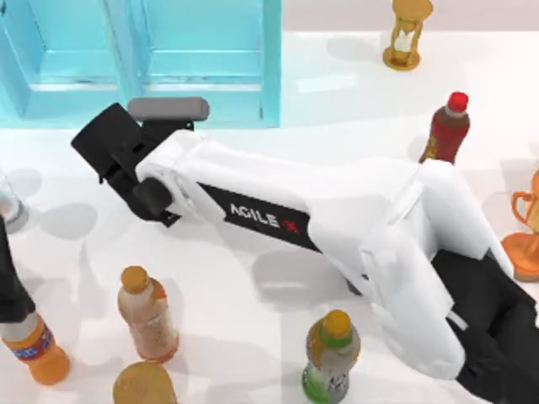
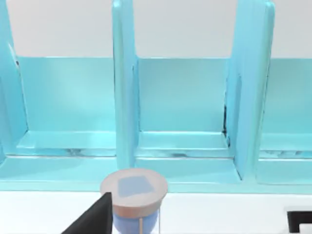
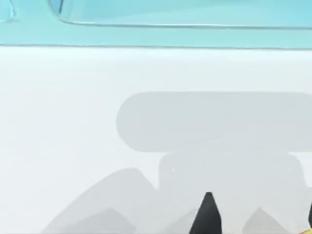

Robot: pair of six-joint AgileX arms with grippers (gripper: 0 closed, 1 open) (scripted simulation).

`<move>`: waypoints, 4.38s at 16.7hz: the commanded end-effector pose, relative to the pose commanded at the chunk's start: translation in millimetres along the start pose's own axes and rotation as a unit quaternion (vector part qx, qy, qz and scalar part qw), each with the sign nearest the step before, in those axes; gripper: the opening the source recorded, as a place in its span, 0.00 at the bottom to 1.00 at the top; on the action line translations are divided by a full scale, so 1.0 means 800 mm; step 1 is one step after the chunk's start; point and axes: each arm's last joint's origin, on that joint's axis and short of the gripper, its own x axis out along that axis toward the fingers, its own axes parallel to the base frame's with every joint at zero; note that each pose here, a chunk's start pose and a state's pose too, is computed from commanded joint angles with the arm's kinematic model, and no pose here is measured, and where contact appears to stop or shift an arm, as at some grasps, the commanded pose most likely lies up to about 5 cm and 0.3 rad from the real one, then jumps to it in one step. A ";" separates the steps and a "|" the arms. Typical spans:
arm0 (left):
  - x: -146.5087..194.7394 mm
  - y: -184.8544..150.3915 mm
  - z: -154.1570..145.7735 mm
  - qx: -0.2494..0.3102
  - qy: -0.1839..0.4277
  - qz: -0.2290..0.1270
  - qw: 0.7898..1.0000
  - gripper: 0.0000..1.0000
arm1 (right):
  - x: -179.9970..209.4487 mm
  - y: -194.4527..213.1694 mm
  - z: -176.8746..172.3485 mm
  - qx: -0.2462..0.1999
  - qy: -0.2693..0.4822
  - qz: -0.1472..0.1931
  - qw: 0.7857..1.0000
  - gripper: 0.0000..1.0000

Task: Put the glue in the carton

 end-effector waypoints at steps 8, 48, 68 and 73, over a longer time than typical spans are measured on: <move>0.000 0.000 0.000 0.000 0.000 0.000 1.000 1.00 | -0.056 -0.007 0.076 0.012 -0.001 -0.003 1.000 0.00; 0.000 0.000 0.000 0.000 0.000 0.000 1.000 1.00 | -0.249 -0.738 -0.042 0.005 0.000 -0.009 1.000 0.00; 0.000 0.000 0.000 0.000 0.000 0.000 1.000 1.00 | -0.169 -0.739 -0.058 0.005 0.000 -0.009 1.000 0.00; 0.000 0.000 0.000 0.000 0.000 0.000 1.000 1.00 | -0.169 -0.739 -0.058 0.005 0.000 -0.009 1.000 0.38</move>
